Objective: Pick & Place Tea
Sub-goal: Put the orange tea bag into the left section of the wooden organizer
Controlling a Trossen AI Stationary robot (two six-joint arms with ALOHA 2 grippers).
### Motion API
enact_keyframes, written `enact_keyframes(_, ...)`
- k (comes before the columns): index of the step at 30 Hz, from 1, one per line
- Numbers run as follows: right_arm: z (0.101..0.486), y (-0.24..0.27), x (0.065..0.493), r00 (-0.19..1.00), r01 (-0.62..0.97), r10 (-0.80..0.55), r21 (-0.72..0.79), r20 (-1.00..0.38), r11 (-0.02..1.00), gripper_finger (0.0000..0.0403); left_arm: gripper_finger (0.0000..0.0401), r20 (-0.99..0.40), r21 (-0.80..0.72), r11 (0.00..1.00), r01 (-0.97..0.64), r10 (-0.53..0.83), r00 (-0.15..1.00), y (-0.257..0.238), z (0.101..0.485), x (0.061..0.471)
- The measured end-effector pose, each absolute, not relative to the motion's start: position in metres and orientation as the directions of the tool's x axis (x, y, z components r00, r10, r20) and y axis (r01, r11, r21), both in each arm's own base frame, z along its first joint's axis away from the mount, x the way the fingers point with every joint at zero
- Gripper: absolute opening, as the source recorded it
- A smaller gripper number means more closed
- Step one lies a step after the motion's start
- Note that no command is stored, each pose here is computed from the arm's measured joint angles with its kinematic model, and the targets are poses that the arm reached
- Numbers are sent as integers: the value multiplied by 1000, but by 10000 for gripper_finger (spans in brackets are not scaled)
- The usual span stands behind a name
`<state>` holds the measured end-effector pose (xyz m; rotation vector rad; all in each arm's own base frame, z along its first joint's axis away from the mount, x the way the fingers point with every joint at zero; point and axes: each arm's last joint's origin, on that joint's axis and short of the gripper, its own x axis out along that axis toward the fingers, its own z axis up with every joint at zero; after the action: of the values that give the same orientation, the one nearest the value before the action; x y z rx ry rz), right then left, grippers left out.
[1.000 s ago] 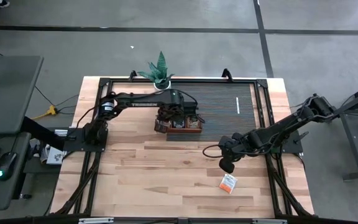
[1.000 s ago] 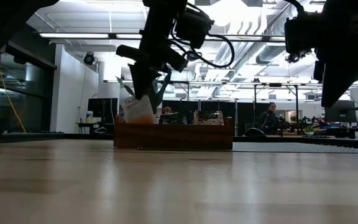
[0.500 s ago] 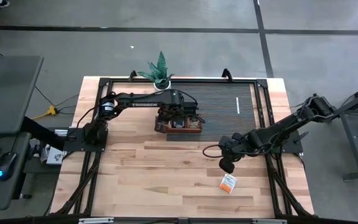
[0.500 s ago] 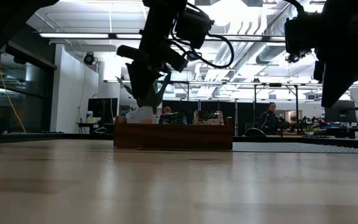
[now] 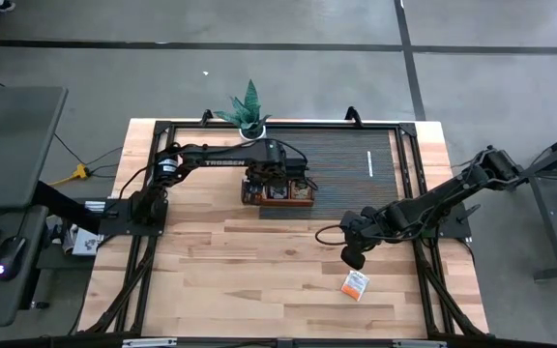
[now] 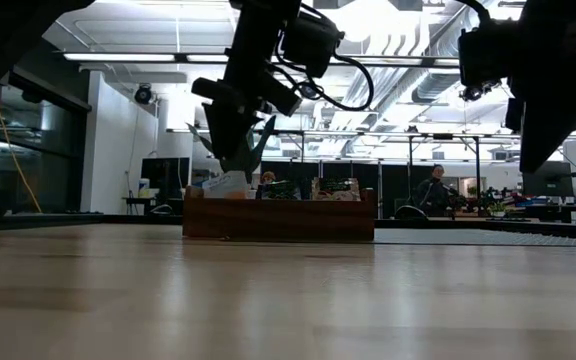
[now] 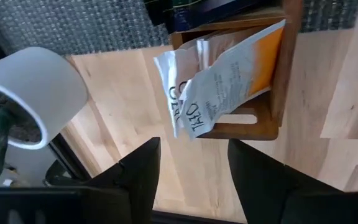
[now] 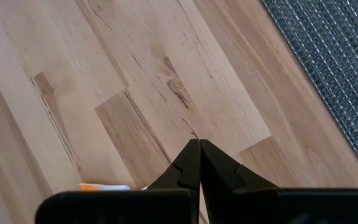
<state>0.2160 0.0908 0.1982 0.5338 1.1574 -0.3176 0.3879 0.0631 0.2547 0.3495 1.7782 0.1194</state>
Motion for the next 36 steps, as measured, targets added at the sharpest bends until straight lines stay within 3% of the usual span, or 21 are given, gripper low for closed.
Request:
enact_keyframes(8,198,93,215,366,508,53,247,-929,825,0,186,-899,368,919,139,390,-201,66,257,388)
enact_keyframes(14,211,101,199,391,513,66,277,-918,813,0,186,-955,276,961,17,276,-108,62,279,389)
enact_keyframes(19,231,109,176,498,540,30,337,-867,771,0,186,-988,126,990,-61,131,78,53,299,402)
enact_keyframes(25,242,128,153,606,558,5,430,-796,710,0,186,-943,16,999,31,5,333,10,310,427)
enact_keyframes(31,230,156,143,582,585,59,468,-811,663,0,186,-867,-26,989,147,-95,490,-37,307,450)
enact_keyframes(36,211,187,148,554,592,148,513,-819,622,0,186,-821,-91,977,191,-183,541,-57,296,465)
